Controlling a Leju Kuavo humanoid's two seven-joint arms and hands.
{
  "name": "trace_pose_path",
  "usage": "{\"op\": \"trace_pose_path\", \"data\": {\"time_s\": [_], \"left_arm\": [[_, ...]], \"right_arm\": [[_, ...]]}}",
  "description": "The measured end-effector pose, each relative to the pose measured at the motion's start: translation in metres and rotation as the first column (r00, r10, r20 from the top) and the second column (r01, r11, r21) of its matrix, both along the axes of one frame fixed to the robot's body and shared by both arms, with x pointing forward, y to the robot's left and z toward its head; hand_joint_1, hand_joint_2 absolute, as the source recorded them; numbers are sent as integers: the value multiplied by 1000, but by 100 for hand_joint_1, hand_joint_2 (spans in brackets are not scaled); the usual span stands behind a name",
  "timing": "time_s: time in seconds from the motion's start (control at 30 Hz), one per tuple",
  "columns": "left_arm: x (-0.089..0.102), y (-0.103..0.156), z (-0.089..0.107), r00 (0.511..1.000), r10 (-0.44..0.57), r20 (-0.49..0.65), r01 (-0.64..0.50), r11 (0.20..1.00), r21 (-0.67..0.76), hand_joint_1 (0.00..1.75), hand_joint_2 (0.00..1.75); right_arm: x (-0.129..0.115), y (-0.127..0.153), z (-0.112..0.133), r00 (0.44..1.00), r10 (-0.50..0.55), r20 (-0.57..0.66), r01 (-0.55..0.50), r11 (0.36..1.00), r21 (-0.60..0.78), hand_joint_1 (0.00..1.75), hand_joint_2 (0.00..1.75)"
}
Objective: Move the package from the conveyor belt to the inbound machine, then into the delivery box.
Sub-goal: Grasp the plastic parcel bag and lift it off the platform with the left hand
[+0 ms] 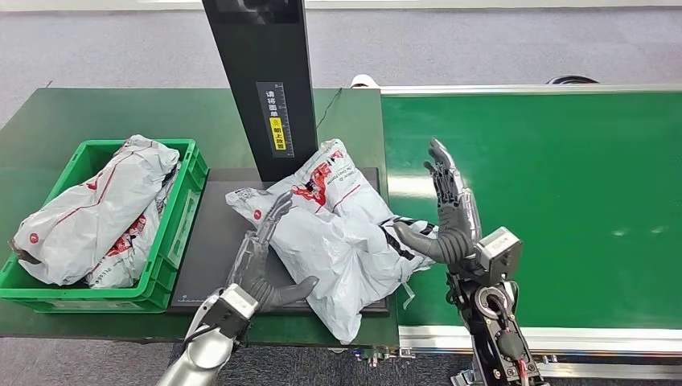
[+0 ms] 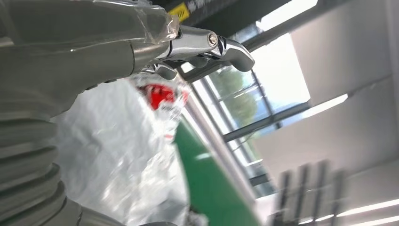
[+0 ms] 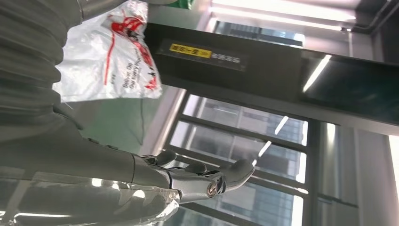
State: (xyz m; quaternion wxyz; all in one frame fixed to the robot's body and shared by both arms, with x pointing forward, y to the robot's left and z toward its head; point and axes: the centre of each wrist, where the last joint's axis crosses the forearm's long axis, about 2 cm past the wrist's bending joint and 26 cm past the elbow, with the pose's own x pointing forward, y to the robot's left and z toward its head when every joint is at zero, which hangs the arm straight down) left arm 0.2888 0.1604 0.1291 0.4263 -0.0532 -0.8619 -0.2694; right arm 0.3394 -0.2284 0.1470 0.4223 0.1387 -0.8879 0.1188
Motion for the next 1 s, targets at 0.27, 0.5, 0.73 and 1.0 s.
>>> {"op": "trace_pose_path", "data": {"time_s": [0.27, 0.5, 0.73, 1.0], "left_arm": [[-1, 2, -10, 999, 35, -25, -32, 994, 108, 0, 175], [-1, 3, -13, 997, 64, -35, -58, 986, 155, 0, 175], [0, 4, -17, 968, 250, 6, -229, 876, 425, 0, 175], [24, 1, -8, 925, 369, 84, -345, 729, 591, 0, 175]], "right_arm": [[-16, -8, 10, 998, -24, 58, 23, 999, 26, 0, 175], [-19, -9, 12, 997, -27, 72, 25, 999, 26, 0, 175], [-22, -6, 9, 998, -20, 62, 19, 1000, 18, 0, 175], [-29, 3, 4, 999, 5, 33, -5, 1000, 3, 0, 175]]}}
